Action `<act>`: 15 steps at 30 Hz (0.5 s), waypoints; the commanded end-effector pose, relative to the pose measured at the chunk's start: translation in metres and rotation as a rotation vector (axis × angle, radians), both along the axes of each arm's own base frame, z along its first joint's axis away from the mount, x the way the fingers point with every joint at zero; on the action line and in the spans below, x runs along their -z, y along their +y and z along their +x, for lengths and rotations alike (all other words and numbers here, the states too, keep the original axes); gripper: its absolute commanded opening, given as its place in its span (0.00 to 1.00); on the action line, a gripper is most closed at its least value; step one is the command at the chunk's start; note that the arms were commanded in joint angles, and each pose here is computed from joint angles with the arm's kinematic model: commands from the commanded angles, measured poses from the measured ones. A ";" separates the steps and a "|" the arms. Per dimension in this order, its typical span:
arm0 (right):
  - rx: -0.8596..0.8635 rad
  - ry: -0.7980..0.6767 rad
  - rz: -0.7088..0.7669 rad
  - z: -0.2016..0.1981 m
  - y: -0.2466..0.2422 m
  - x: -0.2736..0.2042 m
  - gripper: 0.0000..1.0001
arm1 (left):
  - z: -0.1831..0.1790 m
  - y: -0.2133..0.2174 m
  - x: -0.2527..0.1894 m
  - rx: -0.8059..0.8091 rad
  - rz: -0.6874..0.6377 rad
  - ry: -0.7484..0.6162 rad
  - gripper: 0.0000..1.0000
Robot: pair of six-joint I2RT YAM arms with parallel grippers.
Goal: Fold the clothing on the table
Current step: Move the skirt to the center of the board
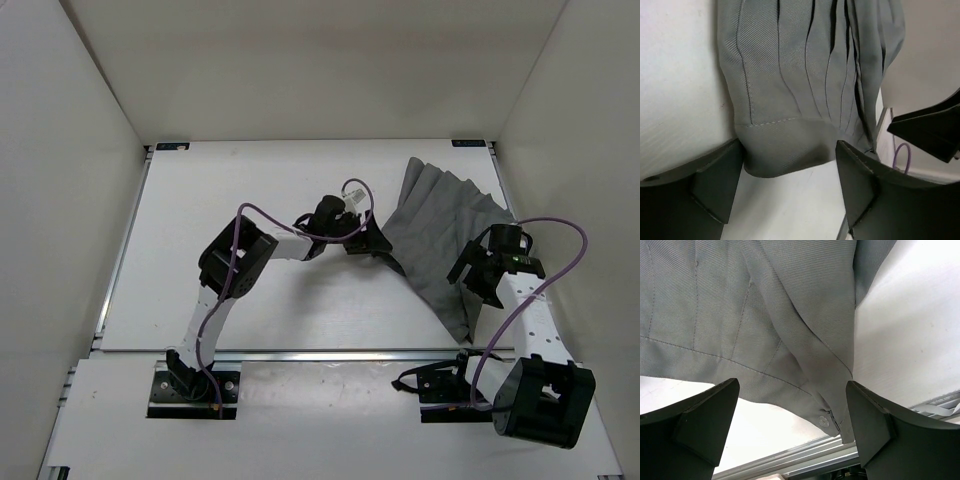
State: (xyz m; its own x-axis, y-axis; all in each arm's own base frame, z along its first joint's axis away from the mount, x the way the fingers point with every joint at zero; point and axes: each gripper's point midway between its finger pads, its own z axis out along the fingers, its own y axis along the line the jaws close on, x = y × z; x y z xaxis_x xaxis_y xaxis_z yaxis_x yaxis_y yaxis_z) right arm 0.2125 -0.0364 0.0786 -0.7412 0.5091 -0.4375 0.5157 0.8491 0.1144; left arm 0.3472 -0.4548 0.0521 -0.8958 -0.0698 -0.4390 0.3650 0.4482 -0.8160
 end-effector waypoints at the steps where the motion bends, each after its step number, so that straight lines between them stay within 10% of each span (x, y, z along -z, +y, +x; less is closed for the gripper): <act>1: -0.006 -0.040 -0.006 0.007 -0.002 -0.012 0.85 | 0.004 -0.013 -0.014 -0.006 -0.036 -0.029 0.69; 7: -0.017 -0.046 0.005 0.010 0.001 -0.013 0.85 | 0.011 -0.007 -0.013 -0.027 -0.004 -0.031 0.02; 15: -0.048 -0.078 0.052 0.020 0.014 -0.014 0.85 | 0.038 0.048 -0.039 -0.126 0.130 -0.113 0.00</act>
State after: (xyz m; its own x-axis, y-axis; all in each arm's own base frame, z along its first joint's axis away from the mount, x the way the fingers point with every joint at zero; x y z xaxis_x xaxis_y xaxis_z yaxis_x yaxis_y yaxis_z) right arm 0.2148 -0.0296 0.0787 -0.7468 0.5099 -0.4270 0.4992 0.8540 0.1467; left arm 0.3563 -0.4376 0.0321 -0.9011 -0.0704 -0.4278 0.3228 0.5497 -0.7705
